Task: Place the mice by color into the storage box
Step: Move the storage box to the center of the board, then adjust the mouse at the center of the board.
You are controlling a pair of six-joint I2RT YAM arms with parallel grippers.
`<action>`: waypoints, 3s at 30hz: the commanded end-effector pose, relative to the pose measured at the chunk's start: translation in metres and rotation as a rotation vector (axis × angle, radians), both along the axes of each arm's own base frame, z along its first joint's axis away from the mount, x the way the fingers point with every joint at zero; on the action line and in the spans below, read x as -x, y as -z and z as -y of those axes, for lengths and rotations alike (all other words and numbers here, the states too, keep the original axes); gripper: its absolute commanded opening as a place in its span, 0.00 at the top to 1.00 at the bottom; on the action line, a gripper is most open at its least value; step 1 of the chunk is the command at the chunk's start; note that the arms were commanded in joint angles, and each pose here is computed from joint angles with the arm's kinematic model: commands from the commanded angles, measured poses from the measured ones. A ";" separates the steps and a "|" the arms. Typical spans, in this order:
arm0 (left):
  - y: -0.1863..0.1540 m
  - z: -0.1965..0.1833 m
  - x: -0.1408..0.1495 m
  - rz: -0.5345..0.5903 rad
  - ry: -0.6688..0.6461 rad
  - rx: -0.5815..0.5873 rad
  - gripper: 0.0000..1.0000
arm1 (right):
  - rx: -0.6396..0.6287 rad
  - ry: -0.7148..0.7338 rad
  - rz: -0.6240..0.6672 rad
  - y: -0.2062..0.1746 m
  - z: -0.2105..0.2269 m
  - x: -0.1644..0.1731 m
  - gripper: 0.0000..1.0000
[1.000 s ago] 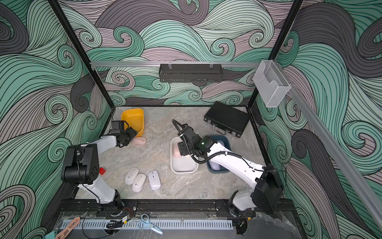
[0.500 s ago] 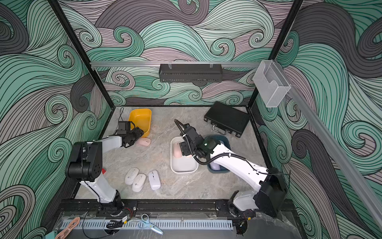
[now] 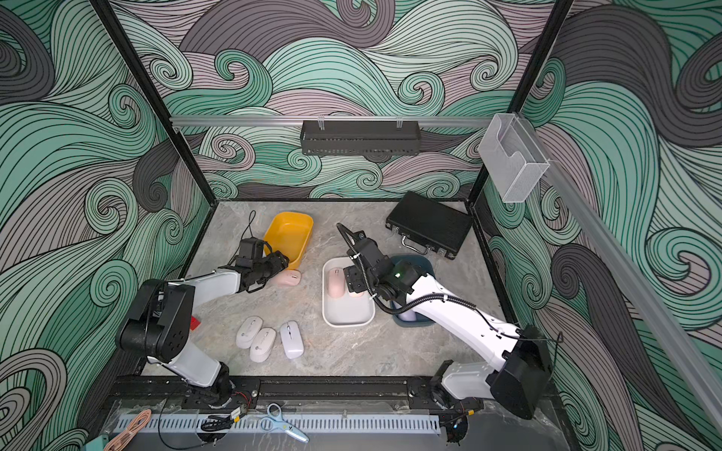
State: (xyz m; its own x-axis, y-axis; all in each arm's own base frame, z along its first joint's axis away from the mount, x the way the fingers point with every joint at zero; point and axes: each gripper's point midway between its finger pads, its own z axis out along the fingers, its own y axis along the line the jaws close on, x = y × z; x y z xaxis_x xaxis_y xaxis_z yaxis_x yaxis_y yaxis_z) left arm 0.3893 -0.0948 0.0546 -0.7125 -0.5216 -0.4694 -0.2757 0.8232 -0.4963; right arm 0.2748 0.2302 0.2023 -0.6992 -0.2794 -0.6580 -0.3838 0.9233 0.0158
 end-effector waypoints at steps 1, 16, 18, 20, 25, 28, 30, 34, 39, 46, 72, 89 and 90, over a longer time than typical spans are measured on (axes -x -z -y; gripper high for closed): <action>-0.023 0.002 -0.006 0.047 0.007 -0.016 0.26 | 0.024 0.010 0.017 -0.002 0.007 -0.003 0.19; -0.021 0.003 -0.056 -0.029 -0.005 -0.062 0.40 | 0.020 0.040 0.023 -0.003 0.020 0.003 0.21; -0.019 0.003 -0.065 -0.032 -0.007 -0.062 0.40 | 0.017 0.044 0.027 -0.004 0.022 0.003 0.21; -0.020 0.004 -0.076 -0.027 -0.005 -0.051 0.40 | 0.013 0.044 0.028 -0.005 0.023 0.004 0.21; -0.042 0.015 -0.095 0.026 0.070 -0.040 0.35 | 0.011 0.043 0.031 -0.008 0.025 0.006 0.21; -0.055 0.016 -0.084 0.045 0.110 -0.049 0.28 | 0.008 0.044 0.038 -0.011 0.028 0.008 0.21; -0.058 0.017 -0.071 0.050 0.125 -0.036 0.26 | 0.000 0.045 0.046 -0.012 0.029 0.009 0.20; -0.049 0.015 -0.037 0.036 0.127 -0.005 0.22 | 0.001 0.040 0.052 -0.011 0.028 0.008 0.19; -0.026 0.018 -0.014 0.006 0.150 0.026 0.21 | 0.003 0.011 0.041 -0.011 0.020 0.005 0.19; -0.007 0.023 -0.010 -0.024 0.175 0.046 0.19 | -0.007 -0.002 0.052 -0.019 0.020 0.007 0.18; -0.006 0.060 0.086 -0.065 0.274 0.156 0.19 | -0.013 -0.018 0.079 -0.023 0.017 0.002 0.17; -0.045 0.016 0.116 -0.569 0.511 -0.480 0.23 | 0.023 -0.029 0.062 -0.024 0.014 -0.003 0.10; -0.043 0.020 0.116 -0.576 0.544 -0.484 0.23 | 0.027 -0.021 0.062 -0.023 0.016 -0.003 0.07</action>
